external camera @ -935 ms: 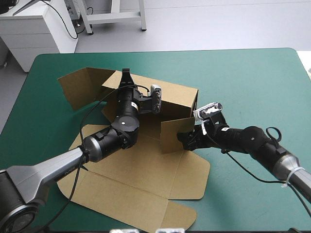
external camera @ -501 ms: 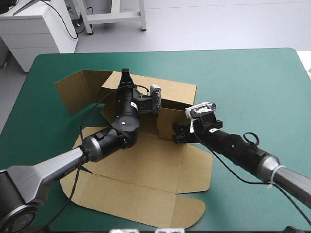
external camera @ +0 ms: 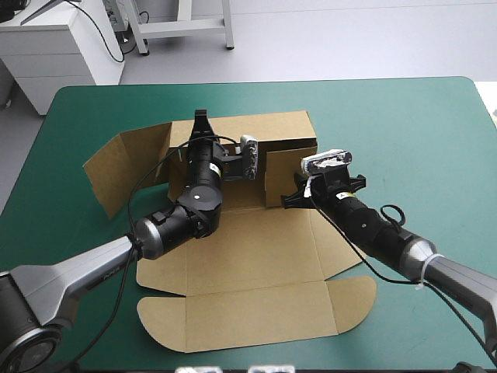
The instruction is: Fold the box
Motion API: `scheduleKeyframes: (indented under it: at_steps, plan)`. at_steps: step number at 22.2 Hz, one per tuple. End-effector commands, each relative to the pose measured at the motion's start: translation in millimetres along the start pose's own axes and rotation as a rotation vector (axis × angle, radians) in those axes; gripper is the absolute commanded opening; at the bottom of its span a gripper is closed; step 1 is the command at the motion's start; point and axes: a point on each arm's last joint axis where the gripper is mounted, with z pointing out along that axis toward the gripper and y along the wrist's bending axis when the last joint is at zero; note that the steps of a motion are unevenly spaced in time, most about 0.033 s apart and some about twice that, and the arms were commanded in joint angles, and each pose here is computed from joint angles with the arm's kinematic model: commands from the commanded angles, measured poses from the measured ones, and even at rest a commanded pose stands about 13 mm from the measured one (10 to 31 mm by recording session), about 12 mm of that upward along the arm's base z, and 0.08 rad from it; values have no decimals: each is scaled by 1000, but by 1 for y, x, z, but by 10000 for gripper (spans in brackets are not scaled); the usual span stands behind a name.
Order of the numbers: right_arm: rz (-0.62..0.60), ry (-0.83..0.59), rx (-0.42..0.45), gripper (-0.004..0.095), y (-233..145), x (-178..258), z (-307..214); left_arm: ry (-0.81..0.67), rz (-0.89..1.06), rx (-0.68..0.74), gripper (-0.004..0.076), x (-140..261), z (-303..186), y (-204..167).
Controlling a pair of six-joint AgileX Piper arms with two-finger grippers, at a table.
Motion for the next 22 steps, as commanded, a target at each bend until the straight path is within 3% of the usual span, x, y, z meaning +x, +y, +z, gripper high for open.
scheduleKeyframes:
  at_steps: [1, 3, 5, 6, 7, 17, 22]
  plan:
    - [-3, -80, 19, 419, 0, -23, 0, -12, -26, -90, -8, 4, -13, 25]
    - [-1, -81, 23, 412, 0, -23, 0, -12, -26, -90, -8, 4, -13, 25]
    - [-5, -81, 23, 218, 0, -23, 0, -12, -26, -90, -8, 4, -13, 25]
    - [-5, -78, 23, 14, 0, -22, 1, -14, -26, -89, -8, 4, -13, 25]
    - [0, -77, 24, -11, 0, -22, 1, -14, -26, -89, -8, 4, -13, 25]
    - [20, -7, -61, -18, 8, -15, 2, -14, -26, -89, -8, 4, -13, 25]
    - [46, 96, -182, 54, 4, -11, -2, -14, -26, -89, -8, 4, -13, 25]
